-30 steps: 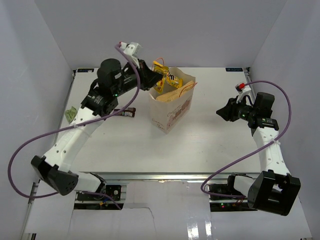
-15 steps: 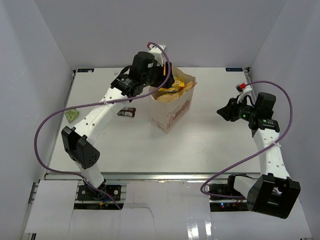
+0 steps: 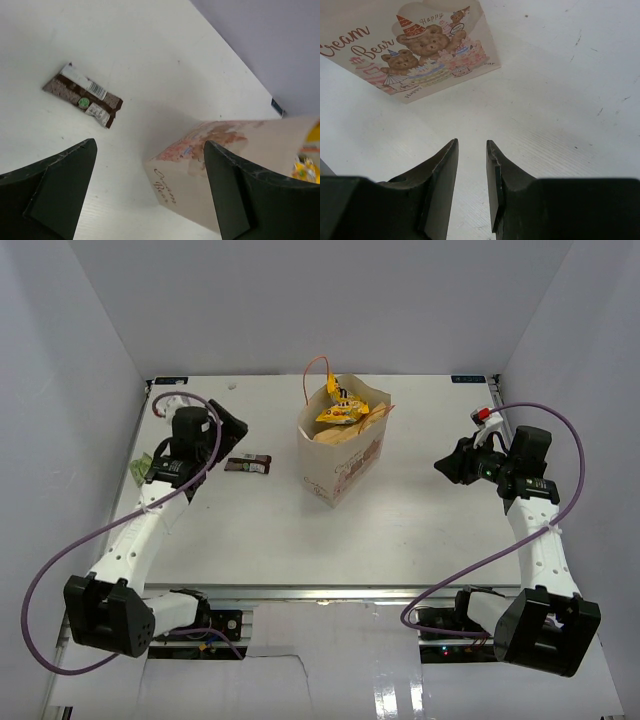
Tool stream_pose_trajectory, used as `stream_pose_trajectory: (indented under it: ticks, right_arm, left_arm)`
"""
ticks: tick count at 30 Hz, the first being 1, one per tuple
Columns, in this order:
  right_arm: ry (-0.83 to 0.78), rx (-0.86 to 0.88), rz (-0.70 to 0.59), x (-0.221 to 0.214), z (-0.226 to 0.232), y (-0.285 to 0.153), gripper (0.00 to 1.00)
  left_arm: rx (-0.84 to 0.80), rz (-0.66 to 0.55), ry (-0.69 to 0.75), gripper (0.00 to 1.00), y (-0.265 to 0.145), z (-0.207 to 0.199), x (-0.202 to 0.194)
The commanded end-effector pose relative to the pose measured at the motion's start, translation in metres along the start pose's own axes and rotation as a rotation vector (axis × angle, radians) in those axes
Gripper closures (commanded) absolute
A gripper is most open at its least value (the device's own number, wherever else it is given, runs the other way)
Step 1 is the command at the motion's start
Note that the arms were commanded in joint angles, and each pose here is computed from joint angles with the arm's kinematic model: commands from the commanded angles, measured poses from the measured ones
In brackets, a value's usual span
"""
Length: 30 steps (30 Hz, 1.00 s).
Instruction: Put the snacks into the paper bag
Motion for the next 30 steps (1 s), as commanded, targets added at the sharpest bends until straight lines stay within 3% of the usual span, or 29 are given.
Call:
stream_pose_trajectory:
  ticks: [1, 3, 8, 14, 23, 26, 28, 29, 30]
  right_arm:
    - [-0.010, 0.015, 0.001, 0.000, 0.000, 0.000, 0.65]
    - [-0.006, 0.013, 0.004, -0.001, -0.001, 0.001, 0.65]
    - [-0.003, 0.001, 0.008, -0.001, -0.004, 0.002, 0.64]
    - [-0.008, -0.013, 0.005, -0.001, -0.006, 0.002, 0.64]
    - [-0.002, -0.031, 0.006, -0.001, -0.010, 0.003, 0.64]
    - [-0.001, -0.031, 0.005, -0.001, -0.011, 0.004, 0.64]
    - [0.000, -0.031, 0.005, 0.000, -0.011, 0.004, 0.64]
    - [-0.001, -0.029, 0.002, 0.002, -0.010, 0.004, 0.64]
    - [-0.007, -0.022, -0.001, 0.004, -0.008, 0.003, 0.64]
  left_arm:
    - [0.031, 0.012, -0.386, 0.02, 0.025, 0.012, -0.023]
    - [0.030, 0.005, -0.481, 0.02, 0.040, 0.019, -0.023]
    - [0.192, 0.161, -0.613, 0.03, 0.099, 0.040, -0.042]
    - [0.509, 0.395, -0.679, 0.08, 0.144, 0.075, -0.082]
    - [0.668, 0.575, -0.699, 0.23, 0.176, 0.083, -0.108]
    - [0.717, 0.626, -0.675, 0.30, 0.184, 0.089, -0.116]
    - [0.699, 0.659, -0.679, 0.41, 0.184, 0.086, -0.117]
    - [0.700, 0.659, -0.681, 0.47, 0.184, 0.086, -0.117]
    - [0.690, 0.653, -0.672, 0.63, 0.183, 0.086, -0.114]
Point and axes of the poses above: each gripper's point midway between its finger pads, its own y axis out along the fingers, its own z axis along the line the jaws close on, x = y × z, the point moved 6 cm from there along -y, back along the fingers, and after that the axes turned 12 degrees about y, right-handed, at the moved point
